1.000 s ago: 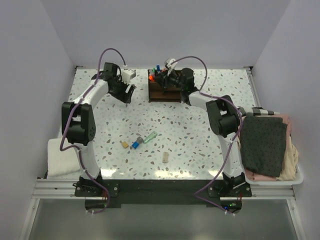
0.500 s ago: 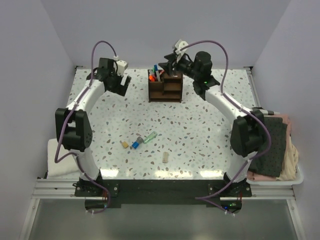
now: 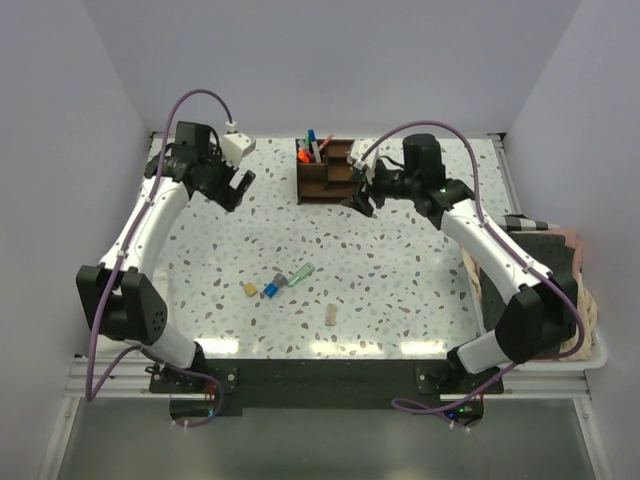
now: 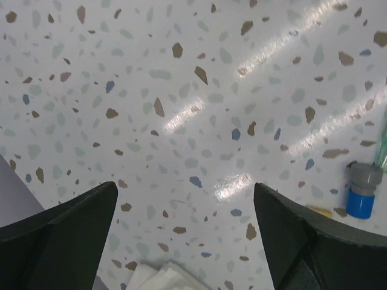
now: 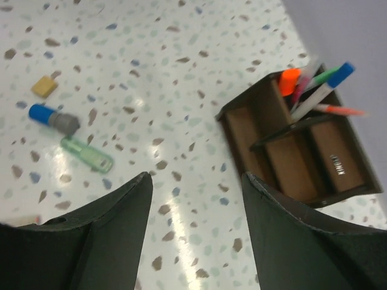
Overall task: Sort the stationery into containers
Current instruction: Pick up the stationery from the center of the board.
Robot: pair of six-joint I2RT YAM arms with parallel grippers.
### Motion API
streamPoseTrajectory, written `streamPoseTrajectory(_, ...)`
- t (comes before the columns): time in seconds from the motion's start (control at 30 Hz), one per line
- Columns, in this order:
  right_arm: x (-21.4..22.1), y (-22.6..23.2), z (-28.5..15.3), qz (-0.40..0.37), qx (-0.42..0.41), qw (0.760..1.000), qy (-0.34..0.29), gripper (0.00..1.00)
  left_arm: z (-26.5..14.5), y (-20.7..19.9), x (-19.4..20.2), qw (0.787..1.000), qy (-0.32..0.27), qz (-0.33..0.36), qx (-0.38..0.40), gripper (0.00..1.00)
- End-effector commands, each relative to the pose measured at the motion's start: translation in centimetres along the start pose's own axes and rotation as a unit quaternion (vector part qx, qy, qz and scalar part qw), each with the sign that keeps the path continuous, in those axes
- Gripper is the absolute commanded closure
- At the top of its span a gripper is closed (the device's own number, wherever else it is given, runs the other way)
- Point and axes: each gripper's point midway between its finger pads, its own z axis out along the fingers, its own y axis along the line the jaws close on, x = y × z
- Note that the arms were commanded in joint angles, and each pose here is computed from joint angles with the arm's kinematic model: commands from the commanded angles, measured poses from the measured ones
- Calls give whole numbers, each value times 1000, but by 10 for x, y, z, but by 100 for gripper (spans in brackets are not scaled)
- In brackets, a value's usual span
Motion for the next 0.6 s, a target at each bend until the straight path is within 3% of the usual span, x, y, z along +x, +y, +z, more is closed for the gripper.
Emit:
streamPoseTrajectory(0.0, 29, 51, -8, -8, -98, 994, 49, 34, -30, -24, 42, 995, 60, 61, 46, 0)
streamPoseTrajectory(0.13, 46, 91, 6, -70, -160, 976, 127, 22, -39, -39, 64, 990, 55, 107, 68, 0)
streamPoseTrajectory(0.2, 57, 91, 11, -96, -163, 967, 169, 22, -33, -43, 76, 990, 47, 118, 64, 0)
streamPoseTrajectory(0.43, 66, 116, 23, -128, -219, 952, 171, 23, -29, -64, 94, 995, 37, 59, 77, 0)
streamPoseTrajectory(0.57, 64, 129, 53, -191, -248, 938, 152, 24, -38, -27, 109, 999, 46, 7, 14, 0)
